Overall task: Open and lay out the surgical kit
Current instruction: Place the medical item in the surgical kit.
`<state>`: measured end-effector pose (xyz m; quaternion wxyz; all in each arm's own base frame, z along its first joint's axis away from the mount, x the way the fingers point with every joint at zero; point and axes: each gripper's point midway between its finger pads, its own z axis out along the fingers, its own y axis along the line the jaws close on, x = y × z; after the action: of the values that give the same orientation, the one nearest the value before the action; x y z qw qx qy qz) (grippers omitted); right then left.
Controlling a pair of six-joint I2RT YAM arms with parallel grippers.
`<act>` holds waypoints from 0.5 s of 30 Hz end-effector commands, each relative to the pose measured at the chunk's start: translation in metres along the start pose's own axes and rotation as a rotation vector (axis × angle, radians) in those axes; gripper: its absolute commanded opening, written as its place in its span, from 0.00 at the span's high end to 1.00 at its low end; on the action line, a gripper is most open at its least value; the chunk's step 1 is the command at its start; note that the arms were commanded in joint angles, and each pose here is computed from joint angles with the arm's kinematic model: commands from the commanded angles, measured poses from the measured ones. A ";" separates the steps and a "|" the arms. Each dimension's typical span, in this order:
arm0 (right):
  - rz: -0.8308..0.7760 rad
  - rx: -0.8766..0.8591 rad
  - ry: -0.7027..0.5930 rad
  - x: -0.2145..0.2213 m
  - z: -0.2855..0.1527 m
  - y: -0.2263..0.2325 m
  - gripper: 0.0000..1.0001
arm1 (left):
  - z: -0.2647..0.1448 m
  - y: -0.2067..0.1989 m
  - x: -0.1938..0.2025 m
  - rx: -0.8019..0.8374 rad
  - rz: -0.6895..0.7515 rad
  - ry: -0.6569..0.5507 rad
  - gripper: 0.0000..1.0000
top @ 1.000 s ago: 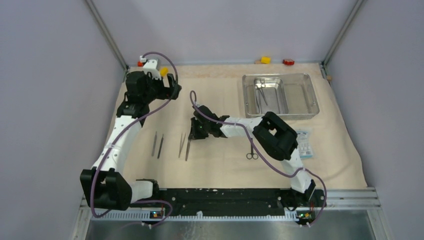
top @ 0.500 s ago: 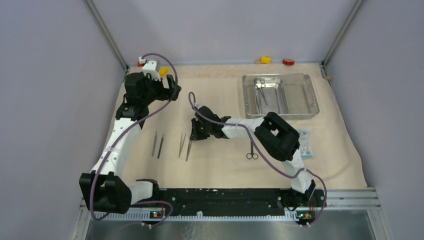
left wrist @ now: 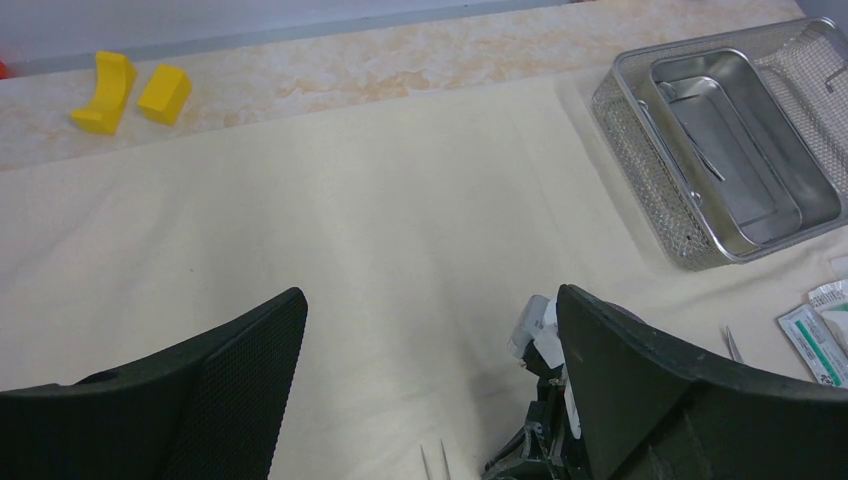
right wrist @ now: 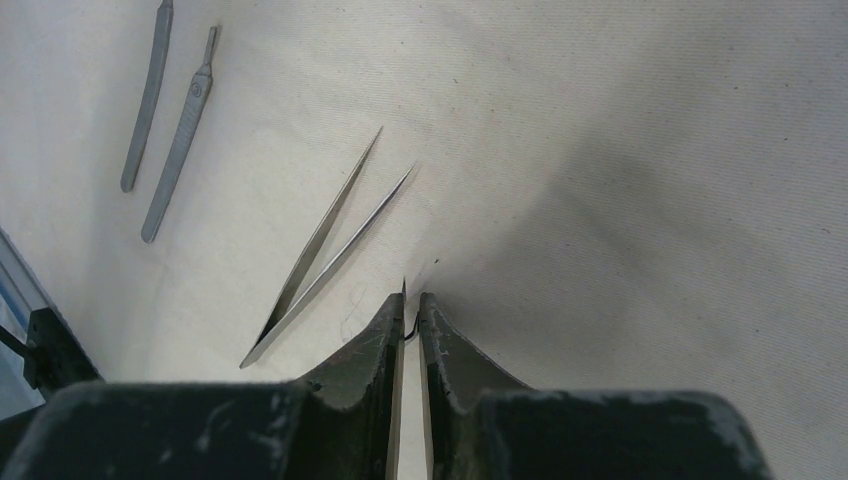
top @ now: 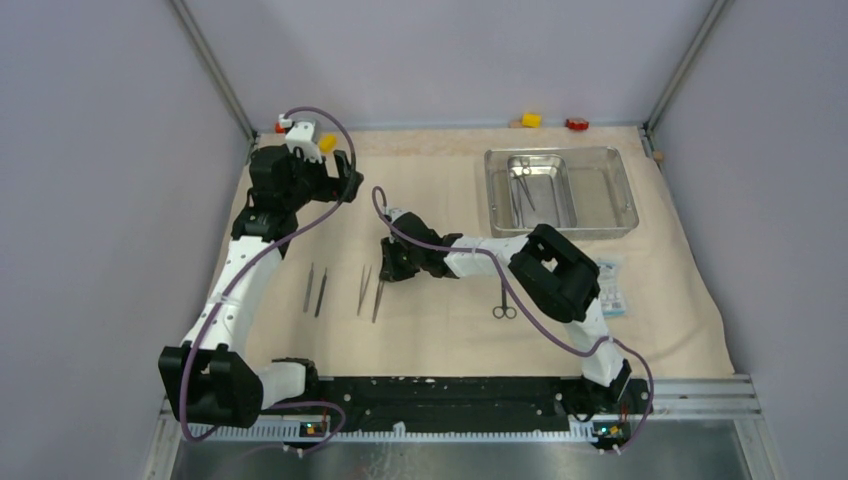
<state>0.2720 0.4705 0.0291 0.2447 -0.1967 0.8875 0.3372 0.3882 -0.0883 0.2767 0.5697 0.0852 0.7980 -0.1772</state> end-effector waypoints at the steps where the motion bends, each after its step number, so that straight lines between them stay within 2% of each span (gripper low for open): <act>1: -0.069 -0.063 -0.060 -0.020 -0.014 0.024 0.90 | -0.007 -0.004 -0.017 0.015 0.033 -0.069 0.01; 15: -0.117 -0.110 -0.085 -0.022 -0.021 0.019 0.90 | -0.006 -0.003 -0.014 0.016 0.031 -0.063 0.01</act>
<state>0.2689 0.4713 0.0295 0.2556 -0.2314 0.8706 0.3509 0.3873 -0.0891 0.2731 0.5667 0.0869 0.7996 -0.1790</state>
